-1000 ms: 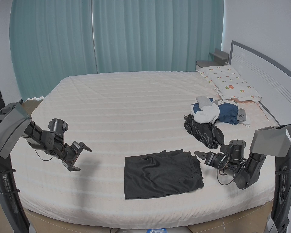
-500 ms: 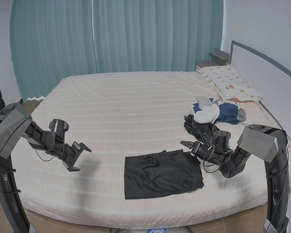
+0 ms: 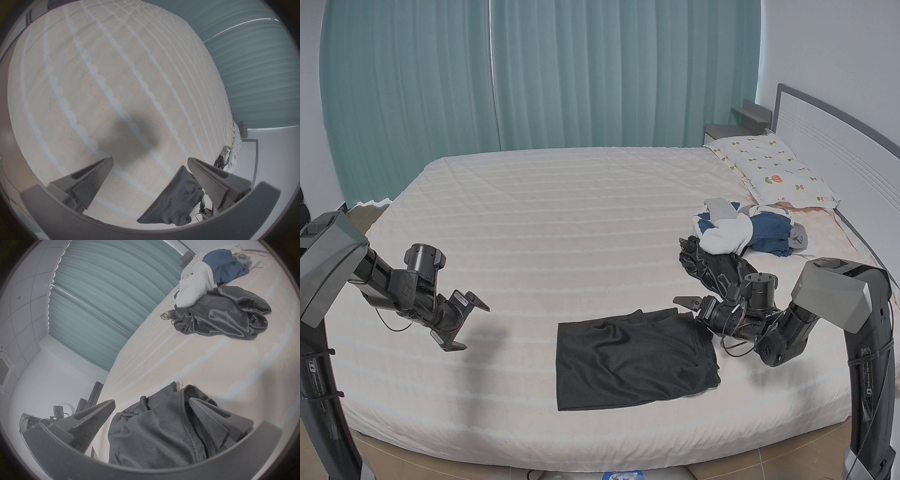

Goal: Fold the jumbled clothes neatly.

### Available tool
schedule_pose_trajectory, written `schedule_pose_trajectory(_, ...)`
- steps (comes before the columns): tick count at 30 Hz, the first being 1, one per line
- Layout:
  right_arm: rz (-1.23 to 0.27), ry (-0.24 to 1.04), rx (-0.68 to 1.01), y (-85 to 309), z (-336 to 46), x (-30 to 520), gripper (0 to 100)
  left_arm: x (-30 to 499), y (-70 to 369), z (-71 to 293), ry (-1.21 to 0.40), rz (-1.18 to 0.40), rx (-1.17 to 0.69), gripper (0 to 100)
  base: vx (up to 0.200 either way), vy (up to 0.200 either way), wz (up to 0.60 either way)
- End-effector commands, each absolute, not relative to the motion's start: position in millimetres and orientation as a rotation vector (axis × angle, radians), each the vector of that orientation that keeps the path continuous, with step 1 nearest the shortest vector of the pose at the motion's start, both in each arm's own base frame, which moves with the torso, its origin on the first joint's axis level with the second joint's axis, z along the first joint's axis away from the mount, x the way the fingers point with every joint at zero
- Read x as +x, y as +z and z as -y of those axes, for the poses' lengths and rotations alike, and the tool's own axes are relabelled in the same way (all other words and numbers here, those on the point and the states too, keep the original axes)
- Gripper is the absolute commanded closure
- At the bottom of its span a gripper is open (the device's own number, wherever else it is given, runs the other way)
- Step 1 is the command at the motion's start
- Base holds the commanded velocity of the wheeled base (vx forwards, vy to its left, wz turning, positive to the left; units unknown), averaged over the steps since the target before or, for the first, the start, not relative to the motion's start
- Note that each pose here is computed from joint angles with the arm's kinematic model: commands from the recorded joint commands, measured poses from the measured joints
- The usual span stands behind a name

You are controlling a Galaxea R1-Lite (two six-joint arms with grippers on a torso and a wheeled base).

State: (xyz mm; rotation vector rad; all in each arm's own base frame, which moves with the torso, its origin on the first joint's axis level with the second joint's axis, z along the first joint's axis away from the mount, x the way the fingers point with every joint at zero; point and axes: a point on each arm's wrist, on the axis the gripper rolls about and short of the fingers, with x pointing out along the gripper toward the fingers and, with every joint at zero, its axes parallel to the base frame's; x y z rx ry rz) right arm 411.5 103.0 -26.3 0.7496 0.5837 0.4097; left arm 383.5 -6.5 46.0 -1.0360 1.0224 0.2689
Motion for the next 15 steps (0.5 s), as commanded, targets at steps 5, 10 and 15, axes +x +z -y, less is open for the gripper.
schedule_pose_trajectory(5, -0.608, 0.415, 0.749, -41.0, -106.8, 414.4, 0, 384.2, 48.3, 40.6, 0.215, -1.039, -1.042, 0, 0.0, 0.0, 0.0)
schedule_pose_trajectory(10, -0.611, 0.41, 0.749, -44.6, -107.4, 420.1, 0, 384.5, 48.0, 41.2, 0.216, -1.039, -1.045, 0, 0.0, 0.0, 0.0)
schedule_pose_trajectory(15, -0.617, 0.407, 0.749, -47.2, -108.7, 422.7, 0, 384.2, 47.1, 41.8, 0.217, -1.042, -1.042, 0, 0.0, 0.0, 0.0)
